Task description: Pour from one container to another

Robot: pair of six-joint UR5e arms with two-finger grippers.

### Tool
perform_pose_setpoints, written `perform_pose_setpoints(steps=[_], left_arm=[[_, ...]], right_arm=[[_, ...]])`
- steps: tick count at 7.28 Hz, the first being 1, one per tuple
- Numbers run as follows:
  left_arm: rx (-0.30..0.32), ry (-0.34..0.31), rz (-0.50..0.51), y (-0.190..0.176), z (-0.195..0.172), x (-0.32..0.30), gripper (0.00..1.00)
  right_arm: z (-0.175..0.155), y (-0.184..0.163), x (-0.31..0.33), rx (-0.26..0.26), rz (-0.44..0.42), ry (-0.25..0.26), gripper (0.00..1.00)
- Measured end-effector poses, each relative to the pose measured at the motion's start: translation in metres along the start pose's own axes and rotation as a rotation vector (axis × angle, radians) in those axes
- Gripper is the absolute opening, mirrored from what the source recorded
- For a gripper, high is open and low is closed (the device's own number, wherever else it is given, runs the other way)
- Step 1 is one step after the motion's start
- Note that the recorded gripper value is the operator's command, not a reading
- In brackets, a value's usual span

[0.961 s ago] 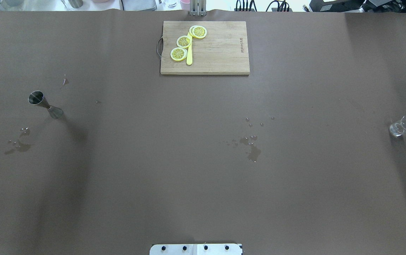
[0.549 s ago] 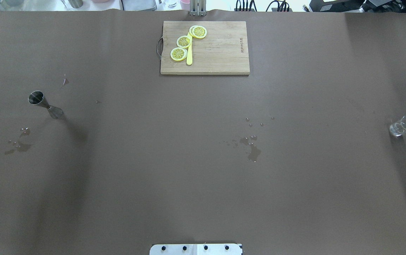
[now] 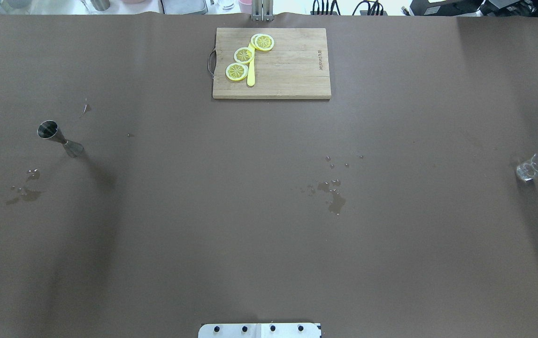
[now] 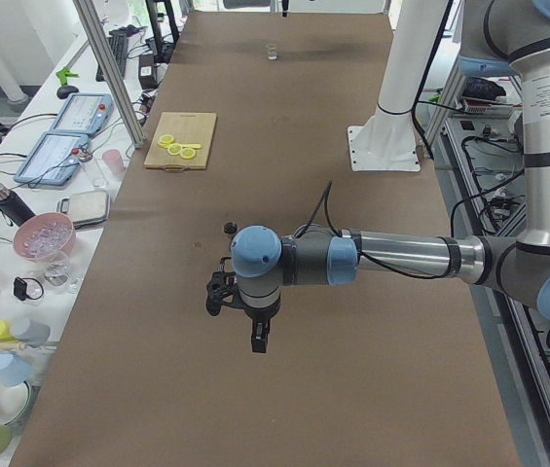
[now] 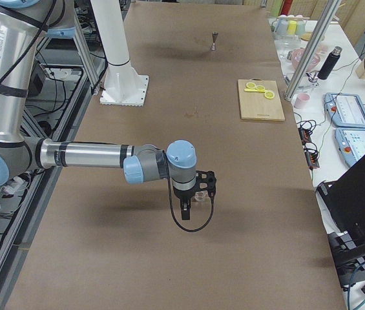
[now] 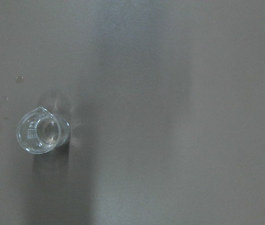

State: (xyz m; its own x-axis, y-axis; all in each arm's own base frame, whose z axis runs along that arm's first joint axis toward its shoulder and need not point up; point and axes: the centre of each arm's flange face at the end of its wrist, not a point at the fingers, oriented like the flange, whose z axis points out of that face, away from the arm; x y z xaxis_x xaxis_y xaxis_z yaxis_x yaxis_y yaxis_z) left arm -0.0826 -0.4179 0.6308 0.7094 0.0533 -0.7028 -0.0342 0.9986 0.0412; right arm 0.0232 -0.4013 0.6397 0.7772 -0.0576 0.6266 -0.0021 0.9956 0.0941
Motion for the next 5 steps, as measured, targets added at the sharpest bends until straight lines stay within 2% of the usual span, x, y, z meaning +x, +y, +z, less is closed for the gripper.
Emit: perform_pose_setpoints(steps=[2,5], left_arm=[[0.0,0.0,0.0,-0.001,0.0,0.0,0.98],[0.004,-0.001,0.005,-0.003,-0.002,0.002,0.98]], right_arm=[[0.0,-0.002,0.0,0.004,0.003,0.011,1.0],[-0.006,-0.013,-0.007,0.021,-0.008,0.0,1.0]])
